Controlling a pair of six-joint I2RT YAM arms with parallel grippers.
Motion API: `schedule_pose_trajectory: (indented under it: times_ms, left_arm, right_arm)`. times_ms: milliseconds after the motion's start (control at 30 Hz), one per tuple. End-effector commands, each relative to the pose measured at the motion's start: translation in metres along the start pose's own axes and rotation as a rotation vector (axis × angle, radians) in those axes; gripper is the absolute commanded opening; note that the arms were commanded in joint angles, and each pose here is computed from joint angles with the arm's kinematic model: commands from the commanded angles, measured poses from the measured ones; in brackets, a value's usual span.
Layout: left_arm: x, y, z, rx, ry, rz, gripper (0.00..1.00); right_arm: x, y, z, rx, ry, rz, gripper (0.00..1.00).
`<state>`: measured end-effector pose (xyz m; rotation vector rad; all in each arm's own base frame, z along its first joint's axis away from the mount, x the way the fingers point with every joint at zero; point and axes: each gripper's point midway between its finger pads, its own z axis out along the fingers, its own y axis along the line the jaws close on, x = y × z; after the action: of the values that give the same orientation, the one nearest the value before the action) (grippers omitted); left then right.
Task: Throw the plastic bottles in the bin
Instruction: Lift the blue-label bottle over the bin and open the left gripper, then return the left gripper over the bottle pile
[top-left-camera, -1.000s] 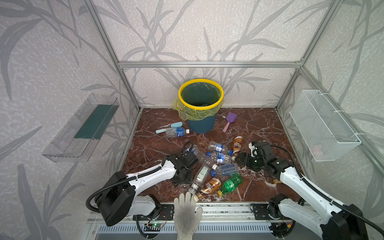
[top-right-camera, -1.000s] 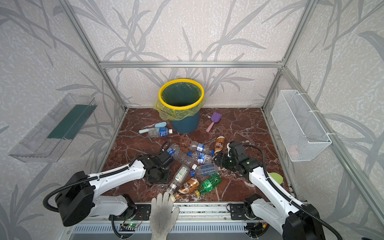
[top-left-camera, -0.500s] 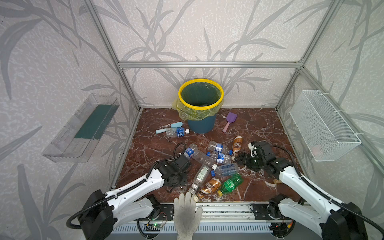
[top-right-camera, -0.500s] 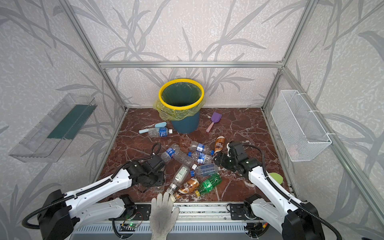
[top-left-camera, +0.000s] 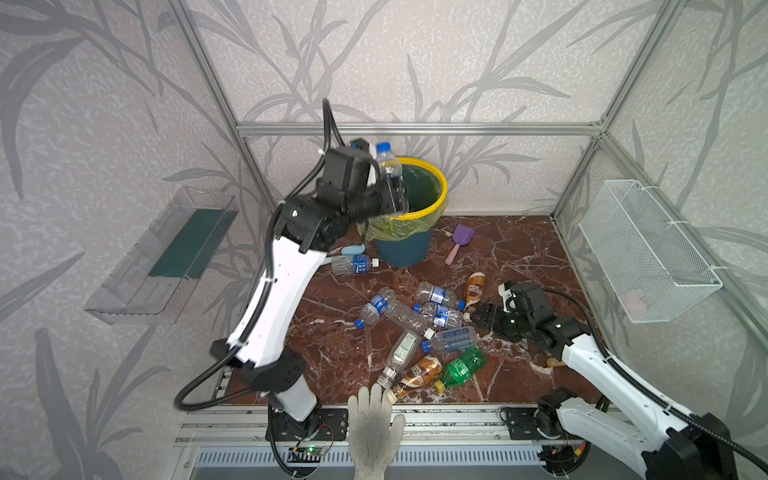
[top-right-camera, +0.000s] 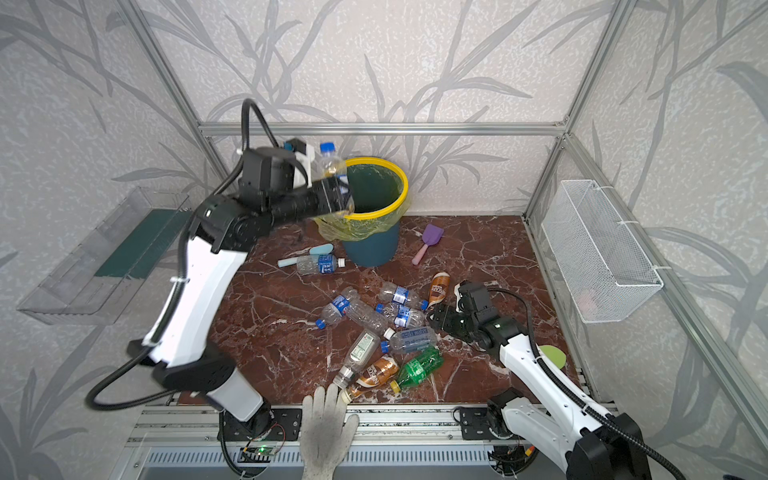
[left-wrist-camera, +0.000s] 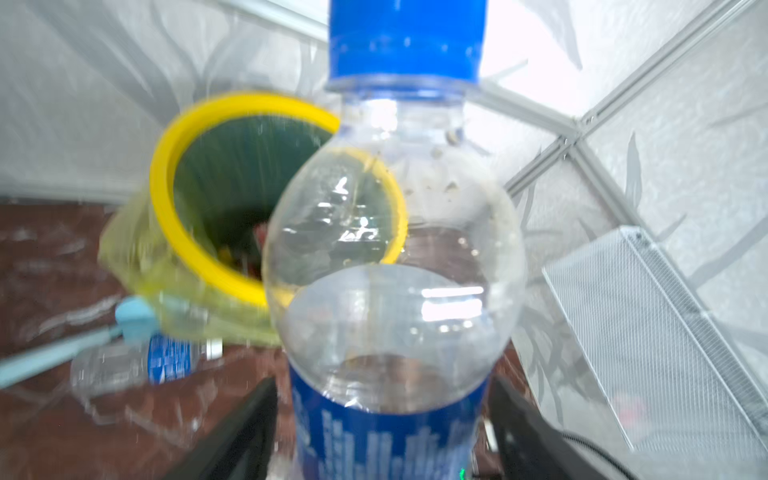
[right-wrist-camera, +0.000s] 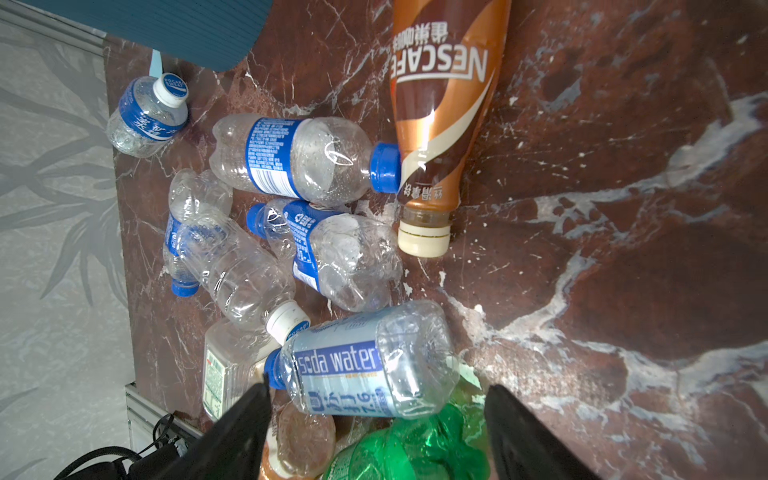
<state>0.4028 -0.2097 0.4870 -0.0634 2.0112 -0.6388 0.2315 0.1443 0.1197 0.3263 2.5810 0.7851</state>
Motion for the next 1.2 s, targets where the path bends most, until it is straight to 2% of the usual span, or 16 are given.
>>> schedule_pose_trajectory:
  times_ms: [0,100,200,400,533,700,867,1000,1167]
  left_arm:
    - [-0.01,0.015,-0.022,-0.025,0.01,-0.001,0.9]
    - [0.01,0.033,-0.043,-0.088,0.033,0.002,0.95]
    - [0.032,0.054,-0.075,-0.107,-0.038,-0.008,0.97]
    - [0.126,0.111,-0.123,-0.2,0.073,-0.054,0.95]
    - [0.2,0.153,-0.134,-0.271,0.177,-0.119,0.95]
    - [0.26,0.177,-0.131,-0.282,0.252,-0.216,0.94]
    - [0.286,0.183,-0.118,-0.258,0.277,-0.284,0.93]
    - [0.294,0.185,-0.111,-0.258,0.293,-0.291,0.93]
    - [0.3,0.187,-0.103,-0.258,0.309,-0.29,0.93]
  right_arm:
    - [-0.004,0.006,-0.02,-0.003,-0.036,-0.009,0.83]
    - [0.0,0.001,-0.024,0.005,-0.044,-0.003,0.84]
    - [0.005,-0.003,-0.021,0.015,-0.025,-0.005,0.84]
    - [0.007,-0.009,-0.014,0.03,-0.01,-0.003,0.84]
    - [0.009,-0.012,-0.009,0.039,0.003,0.003,0.84]
    - [0.009,-0.014,-0.006,0.046,0.011,0.014,0.84]
    - [0.011,-0.016,-0.004,0.058,0.022,0.027,0.88]
    - [0.008,-0.028,-0.005,0.122,-0.004,0.054,0.99]
    - [0.003,-0.041,-0.008,0.202,-0.031,0.052,0.99]
